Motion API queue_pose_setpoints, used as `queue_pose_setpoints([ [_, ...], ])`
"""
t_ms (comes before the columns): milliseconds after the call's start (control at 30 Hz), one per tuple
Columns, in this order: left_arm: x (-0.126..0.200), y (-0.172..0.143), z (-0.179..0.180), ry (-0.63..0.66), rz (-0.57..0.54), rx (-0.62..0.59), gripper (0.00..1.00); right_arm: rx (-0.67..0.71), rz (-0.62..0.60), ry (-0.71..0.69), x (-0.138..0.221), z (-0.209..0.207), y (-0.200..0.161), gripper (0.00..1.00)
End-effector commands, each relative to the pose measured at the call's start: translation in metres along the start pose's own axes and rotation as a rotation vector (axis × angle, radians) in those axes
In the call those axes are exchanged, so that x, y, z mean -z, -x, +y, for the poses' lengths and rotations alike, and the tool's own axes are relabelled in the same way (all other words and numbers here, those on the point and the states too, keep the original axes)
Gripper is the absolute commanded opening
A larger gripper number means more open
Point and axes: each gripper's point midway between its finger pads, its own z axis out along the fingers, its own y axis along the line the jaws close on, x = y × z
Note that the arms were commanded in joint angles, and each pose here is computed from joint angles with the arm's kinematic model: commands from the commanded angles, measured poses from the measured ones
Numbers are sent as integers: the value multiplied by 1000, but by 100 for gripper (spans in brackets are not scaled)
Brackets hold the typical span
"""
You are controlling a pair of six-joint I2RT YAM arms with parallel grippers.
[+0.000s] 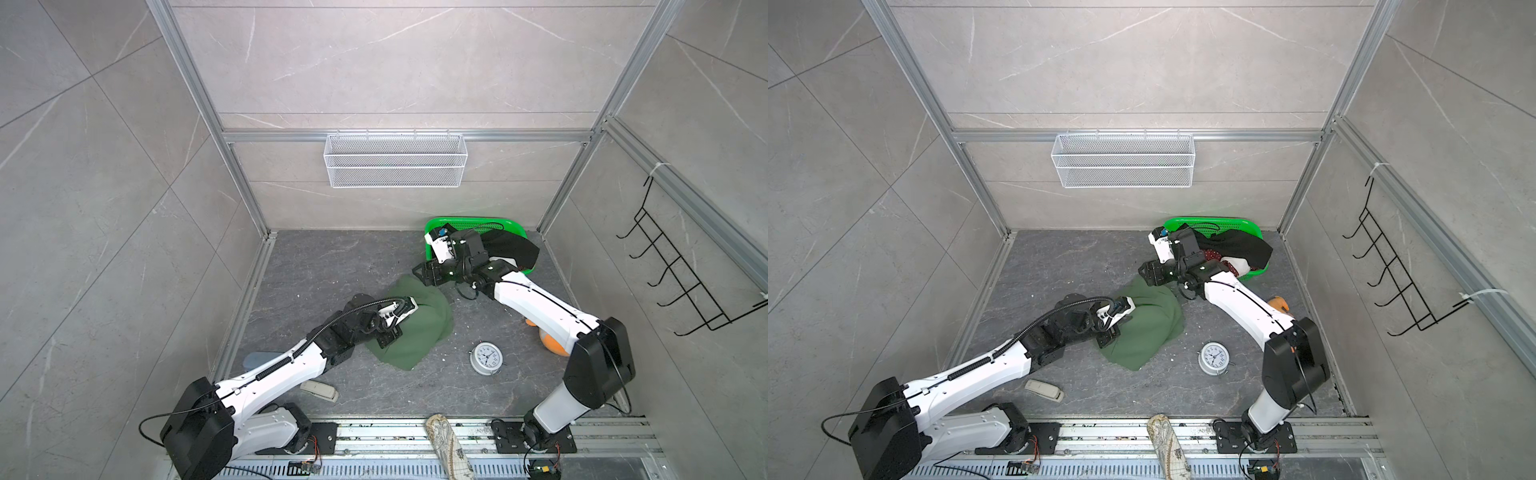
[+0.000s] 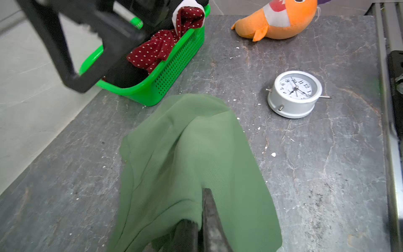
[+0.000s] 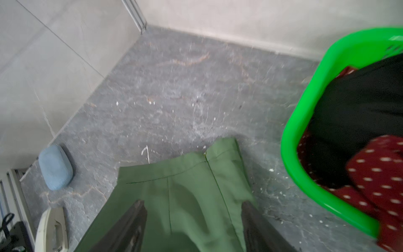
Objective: Fold and stack skirts
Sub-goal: Flatten out the skirt at the center of the table.
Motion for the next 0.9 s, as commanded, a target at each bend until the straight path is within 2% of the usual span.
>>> queue_pose_setpoints([
  [0, -13, -3, -23, -63, -4, 47, 0, 47, 89, 77, -15, 21, -15, 70],
  [233, -38, -24, -54, -112, 85, 35, 0, 113, 207, 255, -32, 61, -38, 70],
  [433, -50, -35, -65, -114, 116, 23, 0, 125, 304, 232, -52, 58, -57, 70],
  [567, -51, -44, -72, -123, 136, 46, 0, 109, 356, 127, -71, 35, -70, 69],
  [667, -48, -47, -72, -113, 132, 72, 0, 105, 400, -27, -84, 5, -79, 66],
  [867, -33, -53, -61, -30, 113, 117, 0, 88, 453, -250, -90, -38, -94, 60],
])
